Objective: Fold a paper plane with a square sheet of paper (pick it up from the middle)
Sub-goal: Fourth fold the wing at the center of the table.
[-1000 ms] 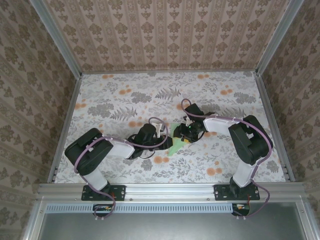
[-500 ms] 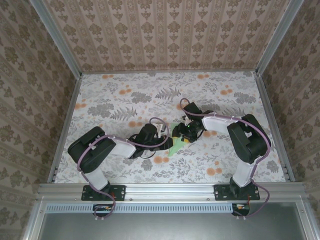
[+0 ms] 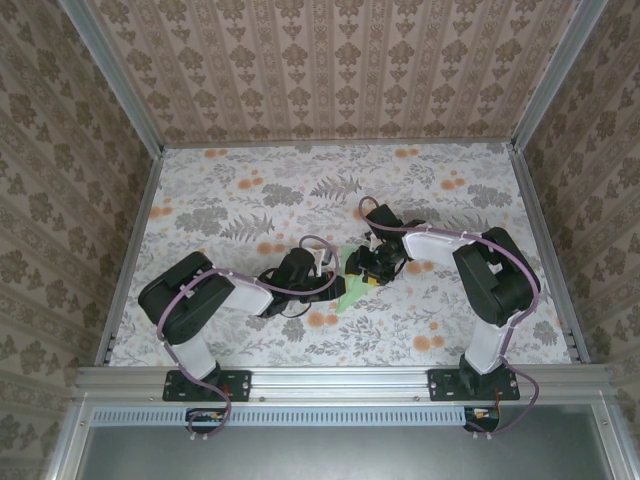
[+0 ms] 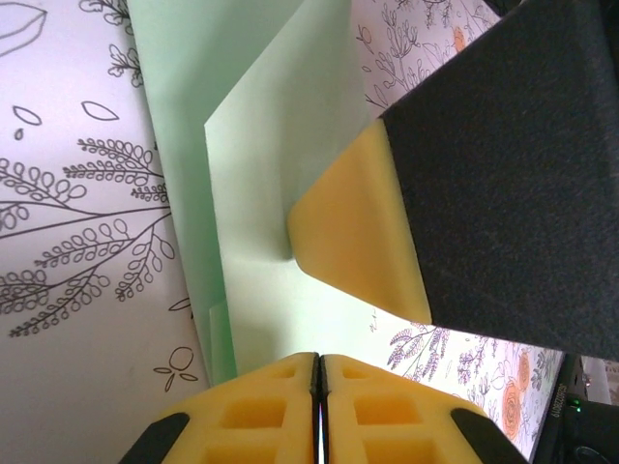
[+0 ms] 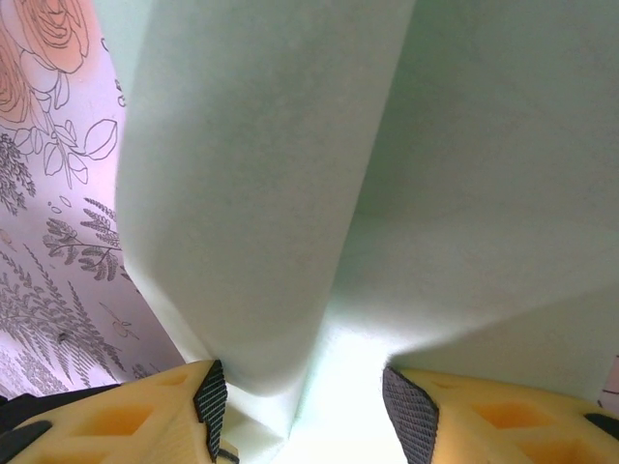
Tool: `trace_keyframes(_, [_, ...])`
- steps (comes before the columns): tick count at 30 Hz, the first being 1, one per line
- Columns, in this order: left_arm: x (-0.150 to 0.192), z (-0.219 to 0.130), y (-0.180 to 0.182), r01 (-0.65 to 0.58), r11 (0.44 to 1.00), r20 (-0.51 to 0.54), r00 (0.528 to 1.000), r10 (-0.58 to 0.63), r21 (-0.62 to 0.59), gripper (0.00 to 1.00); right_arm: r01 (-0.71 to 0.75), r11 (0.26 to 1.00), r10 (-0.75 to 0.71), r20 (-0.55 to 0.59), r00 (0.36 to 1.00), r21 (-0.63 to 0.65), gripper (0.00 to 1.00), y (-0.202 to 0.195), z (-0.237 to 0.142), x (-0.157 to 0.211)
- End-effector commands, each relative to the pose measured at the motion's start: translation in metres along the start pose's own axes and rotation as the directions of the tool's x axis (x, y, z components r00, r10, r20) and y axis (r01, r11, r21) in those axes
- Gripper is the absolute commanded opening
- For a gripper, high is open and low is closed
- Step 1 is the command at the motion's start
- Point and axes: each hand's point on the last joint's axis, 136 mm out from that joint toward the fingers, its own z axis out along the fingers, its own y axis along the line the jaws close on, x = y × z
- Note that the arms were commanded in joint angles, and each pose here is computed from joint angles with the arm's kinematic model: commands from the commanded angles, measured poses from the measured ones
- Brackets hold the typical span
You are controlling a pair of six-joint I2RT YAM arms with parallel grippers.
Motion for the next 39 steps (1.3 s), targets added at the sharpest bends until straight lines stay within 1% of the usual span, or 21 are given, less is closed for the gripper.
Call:
trace_keyframes(1, [-0.005, 0.003, 0.003, 0.021, 1.000, 0.007, 1.000, -0.021, -0.011, 0.11, -0.050, 0.930, 0.091, -0.096, 0.991, 0.364, 0.56, -0.103, 0.041, 0.039])
trace_keyframes(33, [0.003, 0.006, 0.022, 0.060, 0.994, -0.013, 0.998, -0.061, -0.088, 0.08, -0.055, 0.902, 0.119, -0.123, 0.985, 0.428, 0.56, -0.117, 0.050, 0.046])
trace_keyframes(36, [0.005, 0.006, 0.025, 0.069, 0.993, -0.021, 0.997, -0.072, -0.100, 0.07, -0.055, 0.907, 0.118, -0.124, 0.985, 0.418, 0.56, -0.114, 0.050, 0.045])
trace_keyframes(39, [0.009, 0.005, 0.029, 0.079, 0.990, -0.033, 0.996, -0.083, -0.119, 0.06, -0.054, 0.922, 0.106, -0.116, 0.988, 0.383, 0.56, -0.101, 0.044, 0.041])
